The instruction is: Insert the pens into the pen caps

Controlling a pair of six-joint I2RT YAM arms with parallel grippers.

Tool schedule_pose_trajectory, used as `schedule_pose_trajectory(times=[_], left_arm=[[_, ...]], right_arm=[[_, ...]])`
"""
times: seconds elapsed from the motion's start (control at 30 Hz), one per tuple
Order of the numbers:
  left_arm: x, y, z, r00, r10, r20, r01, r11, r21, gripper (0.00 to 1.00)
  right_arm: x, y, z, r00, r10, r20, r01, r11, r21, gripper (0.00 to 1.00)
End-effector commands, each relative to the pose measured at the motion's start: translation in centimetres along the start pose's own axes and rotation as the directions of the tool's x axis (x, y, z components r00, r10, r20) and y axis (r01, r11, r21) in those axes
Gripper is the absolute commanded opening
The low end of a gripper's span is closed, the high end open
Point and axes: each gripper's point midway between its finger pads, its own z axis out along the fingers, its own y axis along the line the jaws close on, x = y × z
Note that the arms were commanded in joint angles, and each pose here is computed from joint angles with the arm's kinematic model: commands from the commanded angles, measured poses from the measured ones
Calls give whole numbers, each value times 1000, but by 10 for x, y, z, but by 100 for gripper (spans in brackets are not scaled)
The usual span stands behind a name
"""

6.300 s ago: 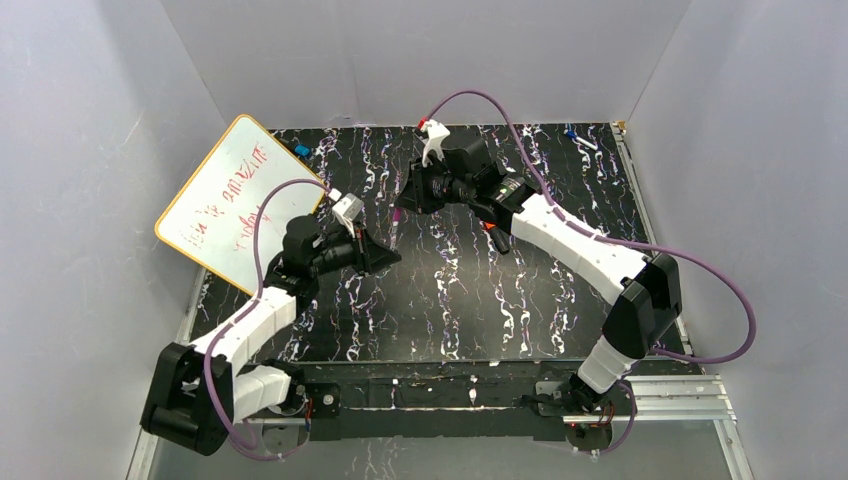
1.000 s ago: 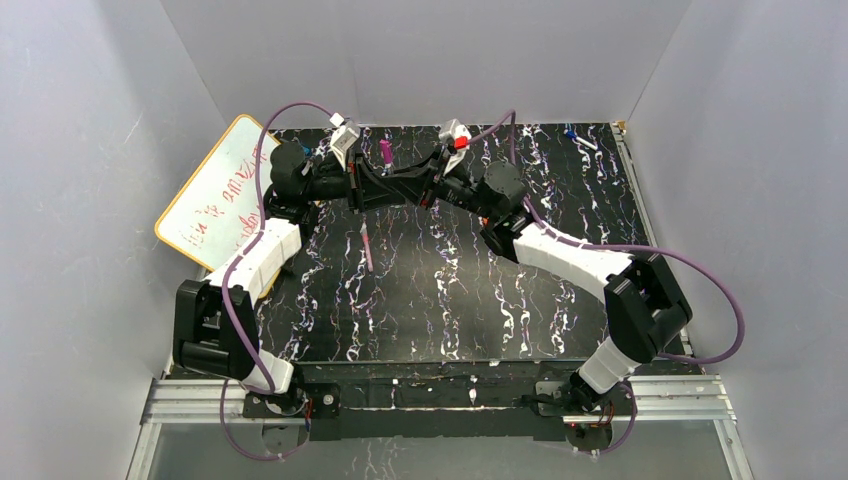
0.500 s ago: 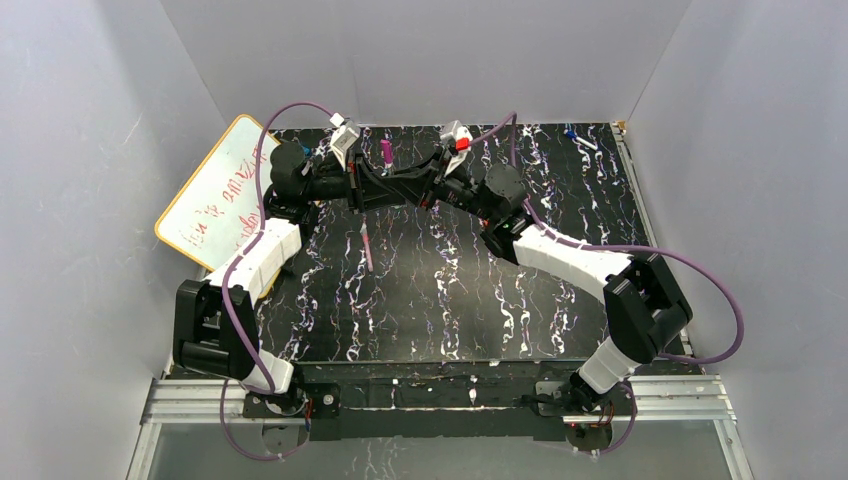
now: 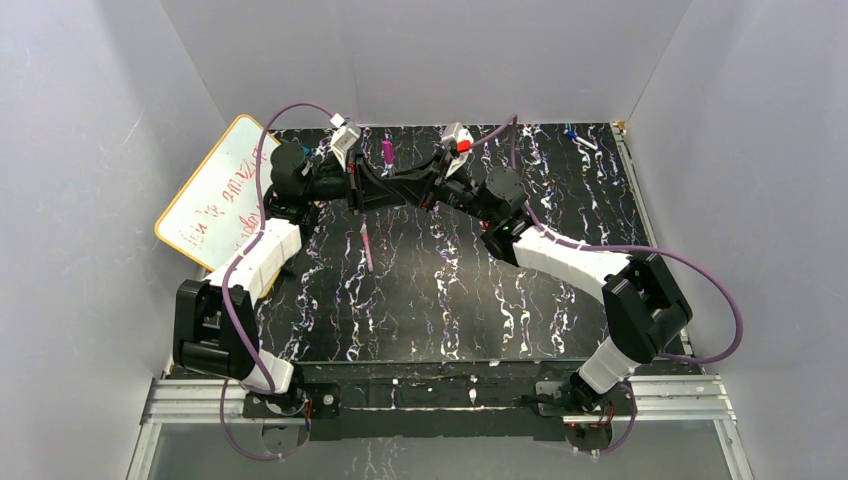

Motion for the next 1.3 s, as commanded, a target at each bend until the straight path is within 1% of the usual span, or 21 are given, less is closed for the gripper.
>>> schedule_pose_trajectory(times=[0.0,0.03,0.07,0.1,0.17,0.33,0.5,0.6,0.7,0.77,0.87,0.97,1.1,1.17,1.27], left_arm=[[-114,-25,-20,894,365,259,-318,926,-204,0],[-108,-22,-20,902,350,253,-304,931,-203,0],[-102,-20,-20,909,336,248,-291,935,-202,0],[-96,-17,-21,916,320,243,-275,940,-202,0],[-81,-11,-21,930,286,231,-241,948,-206,0],[-28,11,-25,967,167,194,-121,965,-231,0],[14,28,-30,981,77,177,-25,960,-278,0],[34,39,-33,988,34,154,17,949,-315,0],[54,51,-38,995,5,103,35,923,-382,0],[65,55,-39,998,-1,57,25,905,-424,0],[86,65,-42,998,-27,-54,-4,860,-511,0],[104,75,-47,987,-71,-143,-28,803,-595,0],[126,81,-51,967,-138,-215,-42,747,-664,0],[145,81,-52,945,-186,-268,-52,723,-689,0],[169,85,-55,911,-265,-315,-59,672,-738,0]], right_arm=[[211,92,-96,641,341,-688,-504,863,-41,1],[210,91,-95,644,340,-685,-500,865,-40,3],[207,90,-94,652,338,-679,-494,869,-42,14],[205,89,-93,658,337,-673,-486,873,-37,22],[196,85,-88,687,327,-649,-456,889,-35,32],[166,64,-76,781,300,-548,-358,934,2,46],[134,33,-78,852,277,-444,-263,960,95,59],[112,17,-87,887,261,-382,-225,964,139,64],[93,1,-100,909,251,-334,-195,962,193,67],[82,-8,-112,917,244,-317,-176,958,227,67],[71,-19,-128,924,237,-299,-154,949,275,67],[62,-26,-143,932,229,-281,-136,939,315,68],[49,-31,-158,940,212,-268,-103,923,371,69],[44,-33,-164,942,204,-265,-86,913,398,70],[39,-38,-173,944,208,-258,-73,890,451,73]])
